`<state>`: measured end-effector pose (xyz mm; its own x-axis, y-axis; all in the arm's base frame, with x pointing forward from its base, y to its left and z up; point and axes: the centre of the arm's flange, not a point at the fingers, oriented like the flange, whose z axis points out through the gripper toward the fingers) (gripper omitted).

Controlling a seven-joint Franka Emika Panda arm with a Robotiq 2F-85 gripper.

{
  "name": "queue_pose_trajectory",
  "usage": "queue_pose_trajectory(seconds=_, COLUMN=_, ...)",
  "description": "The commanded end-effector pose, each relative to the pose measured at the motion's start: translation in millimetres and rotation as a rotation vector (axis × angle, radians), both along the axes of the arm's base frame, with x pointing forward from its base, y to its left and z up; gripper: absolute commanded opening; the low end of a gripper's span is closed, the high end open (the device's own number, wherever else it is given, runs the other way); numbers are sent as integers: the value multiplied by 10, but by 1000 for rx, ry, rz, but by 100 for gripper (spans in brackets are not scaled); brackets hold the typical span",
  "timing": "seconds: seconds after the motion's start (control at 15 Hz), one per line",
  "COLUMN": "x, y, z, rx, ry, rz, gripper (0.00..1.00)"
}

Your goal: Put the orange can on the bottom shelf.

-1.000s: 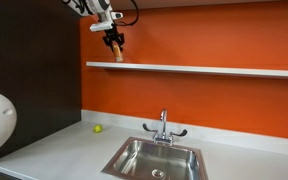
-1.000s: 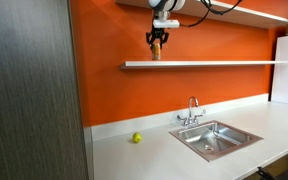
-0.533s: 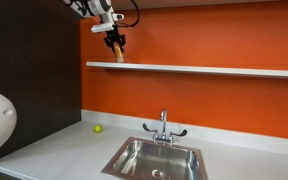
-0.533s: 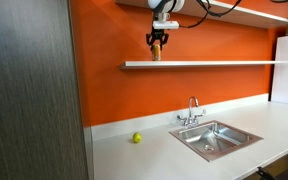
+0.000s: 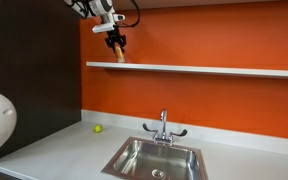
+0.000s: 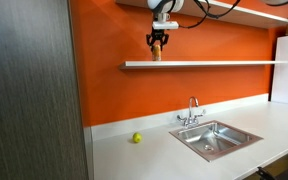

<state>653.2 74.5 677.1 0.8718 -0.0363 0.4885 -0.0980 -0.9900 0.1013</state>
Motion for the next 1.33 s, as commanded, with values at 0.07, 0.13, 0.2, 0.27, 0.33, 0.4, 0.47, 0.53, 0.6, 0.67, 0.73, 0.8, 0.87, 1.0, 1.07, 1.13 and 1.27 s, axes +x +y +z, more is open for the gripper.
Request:
queue_pose_trajectory(seconds=0.07, x=139, y=7, z=124, rx=7, ry=9, rz=-39, gripper=38)
queue_pose_trajectory(seconds=0.13, x=152, y=1, z=119, rx=9, ry=10, rz=-45, gripper=53)
queue_pose_trajectory(seconds=0.2, x=172, y=-11, z=111, rx=10, ry=13, rz=-48, gripper=88)
queue_pose_trajectory(seconds=0.27, x=184, y=-23, z=104, rx=12, ry=15, rz=-54, gripper=91)
queue_pose_trajectory(seconds=0.33, x=193, y=-34, z=100, rx=13, ry=13, rz=-58, gripper=96)
queue_pose_trajectory(seconds=0.4, x=203, y=-50, z=91, rx=14, ry=12, rz=-63, gripper=100)
queue_pose_trajectory(seconds=0.47, x=208, y=-69, z=91, rx=15, ry=10, rz=-66, gripper=100)
queue_pose_trajectory(seconds=0.53, x=206, y=-88, z=91, rx=16, ry=7, rz=-69, gripper=100)
queue_pose_trajectory(seconds=0.6, x=208, y=-101, z=98, rx=16, ry=6, rz=-72, gripper=100)
queue_pose_trajectory(seconds=0.67, x=197, y=-116, z=103, rx=16, ry=3, rz=-73, gripper=100)
queue_pose_trajectory(seconds=0.73, x=188, y=-126, z=103, rx=15, ry=1, rz=-75, gripper=100)
queue_pose_trajectory(seconds=0.8, x=175, y=-135, z=104, rx=14, ry=1, rz=-74, gripper=100)
queue_pose_trajectory(seconds=0.87, x=150, y=-143, z=109, rx=17, ry=0, rz=-72, gripper=100)
queue_pose_trajectory(seconds=1.0, x=117, y=-141, z=105, rx=17, ry=1, rz=-70, gripper=100)
queue_pose_trajectory(seconds=1.07, x=103, y=-135, z=99, rx=17, ry=1, rz=-69, gripper=100)
queue_pose_trajectory(seconds=1.13, x=92, y=-133, z=92, rx=17, ry=2, rz=-67, gripper=100)
queue_pose_trajectory(seconds=1.27, x=47, y=-125, z=78, rx=17, ry=5, rz=-63, gripper=100)
